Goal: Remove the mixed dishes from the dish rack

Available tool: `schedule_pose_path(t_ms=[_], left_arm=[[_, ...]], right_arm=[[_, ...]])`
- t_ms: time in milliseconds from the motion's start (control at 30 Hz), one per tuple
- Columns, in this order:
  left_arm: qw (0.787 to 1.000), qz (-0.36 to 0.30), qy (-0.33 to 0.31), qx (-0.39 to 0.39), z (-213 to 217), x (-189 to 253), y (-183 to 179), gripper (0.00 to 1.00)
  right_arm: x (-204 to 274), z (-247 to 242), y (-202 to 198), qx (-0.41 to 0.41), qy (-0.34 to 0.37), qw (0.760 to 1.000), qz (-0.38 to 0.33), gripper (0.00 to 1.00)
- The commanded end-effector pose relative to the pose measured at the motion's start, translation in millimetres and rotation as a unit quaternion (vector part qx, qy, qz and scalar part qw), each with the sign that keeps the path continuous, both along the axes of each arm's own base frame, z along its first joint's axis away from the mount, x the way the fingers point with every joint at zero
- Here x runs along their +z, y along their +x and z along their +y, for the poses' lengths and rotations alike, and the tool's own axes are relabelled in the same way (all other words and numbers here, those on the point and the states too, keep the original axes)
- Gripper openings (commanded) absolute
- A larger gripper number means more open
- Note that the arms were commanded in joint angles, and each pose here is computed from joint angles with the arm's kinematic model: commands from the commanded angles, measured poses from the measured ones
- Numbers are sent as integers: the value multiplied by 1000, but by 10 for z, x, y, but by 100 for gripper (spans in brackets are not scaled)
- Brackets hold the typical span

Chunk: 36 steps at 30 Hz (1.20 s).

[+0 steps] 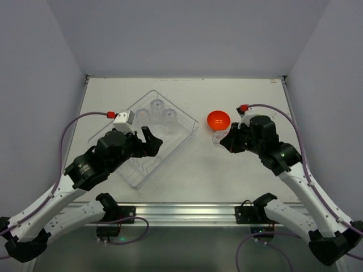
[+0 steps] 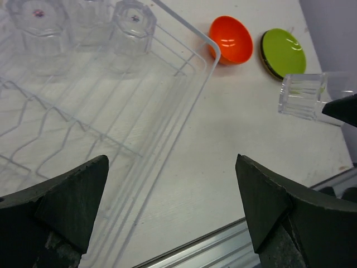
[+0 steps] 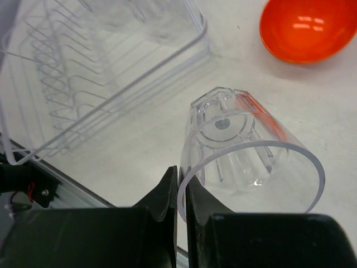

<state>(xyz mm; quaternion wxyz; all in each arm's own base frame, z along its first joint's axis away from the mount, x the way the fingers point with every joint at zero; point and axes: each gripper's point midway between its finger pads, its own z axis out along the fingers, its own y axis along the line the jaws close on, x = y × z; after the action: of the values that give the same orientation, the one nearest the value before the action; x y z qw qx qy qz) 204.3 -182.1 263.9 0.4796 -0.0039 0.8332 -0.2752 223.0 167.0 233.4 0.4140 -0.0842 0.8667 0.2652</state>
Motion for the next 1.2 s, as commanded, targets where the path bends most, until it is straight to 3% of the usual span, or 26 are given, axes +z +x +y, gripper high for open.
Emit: schedule_pose_path(t_ms=[0, 200, 333, 467, 833, 1167], left_arm=[[994, -7, 98, 53, 450, -48, -12, 100], [985, -43, 139, 90, 709, -59, 36, 100], [978, -46, 155, 129, 839, -196, 90, 100], [973, -51, 165, 154, 929, -236, 119, 100], [974, -58, 157, 153, 947, -249, 95, 100], [974, -53, 163, 150, 928, -293, 106, 100]], right_arm=[[-127, -157, 19, -31, -67, 996, 50, 0], [-490, -272, 211, -64, -202, 969, 130, 0], [-501, 121, 303, -9, -235, 961, 145, 0], [-862, 448, 283, 34, -301, 935, 184, 0], [-1271, 762, 228, 81, -295, 926, 220, 0], [-1446, 724, 195, 81, -308, 920, 229, 3]])
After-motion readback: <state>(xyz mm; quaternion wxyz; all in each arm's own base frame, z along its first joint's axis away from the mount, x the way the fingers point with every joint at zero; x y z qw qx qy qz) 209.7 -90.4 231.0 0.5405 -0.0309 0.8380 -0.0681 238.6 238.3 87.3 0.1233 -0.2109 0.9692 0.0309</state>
